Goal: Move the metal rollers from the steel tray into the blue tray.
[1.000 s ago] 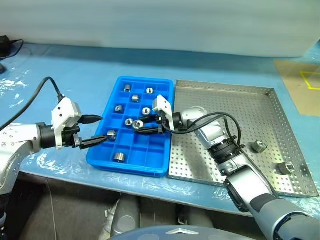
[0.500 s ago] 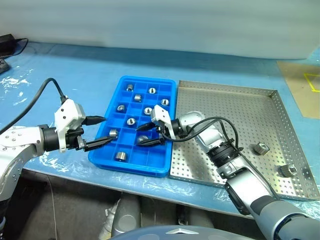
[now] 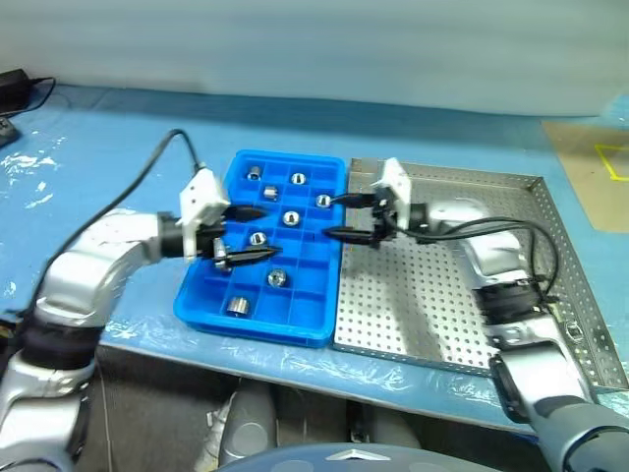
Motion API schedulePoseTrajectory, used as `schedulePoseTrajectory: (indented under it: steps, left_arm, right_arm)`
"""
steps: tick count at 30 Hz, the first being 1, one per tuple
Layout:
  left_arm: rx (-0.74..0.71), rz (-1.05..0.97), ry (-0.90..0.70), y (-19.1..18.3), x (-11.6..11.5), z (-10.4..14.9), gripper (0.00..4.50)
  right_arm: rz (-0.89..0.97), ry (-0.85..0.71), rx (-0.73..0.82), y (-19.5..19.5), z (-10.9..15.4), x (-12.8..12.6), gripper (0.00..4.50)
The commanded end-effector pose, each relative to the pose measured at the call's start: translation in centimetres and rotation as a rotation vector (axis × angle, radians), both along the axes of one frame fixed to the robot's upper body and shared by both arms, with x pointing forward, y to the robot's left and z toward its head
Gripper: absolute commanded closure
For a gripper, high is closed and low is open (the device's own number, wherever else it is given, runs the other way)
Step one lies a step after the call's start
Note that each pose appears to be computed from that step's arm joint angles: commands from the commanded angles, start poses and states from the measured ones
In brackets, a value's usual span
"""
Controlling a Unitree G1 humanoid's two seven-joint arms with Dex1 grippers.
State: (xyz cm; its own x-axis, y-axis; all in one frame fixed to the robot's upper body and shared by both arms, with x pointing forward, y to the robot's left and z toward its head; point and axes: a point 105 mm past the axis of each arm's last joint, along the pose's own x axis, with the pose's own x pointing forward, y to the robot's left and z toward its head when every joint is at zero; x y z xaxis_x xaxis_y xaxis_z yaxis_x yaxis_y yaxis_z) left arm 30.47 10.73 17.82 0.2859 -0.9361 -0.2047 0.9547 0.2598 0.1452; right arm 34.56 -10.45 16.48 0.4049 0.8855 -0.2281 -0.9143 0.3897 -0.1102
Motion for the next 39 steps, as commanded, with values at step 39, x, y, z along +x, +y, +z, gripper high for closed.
schedulePoseTrajectory:
  steps: [39]
  left_arm:
    - [-0.060, -0.489, -0.029, -12.6, 1.5, -1.9, 0.59]
  right_arm:
    - [-0.914, 0.003, -0.018, -18.1, -6.3, -4.4, 0.52]
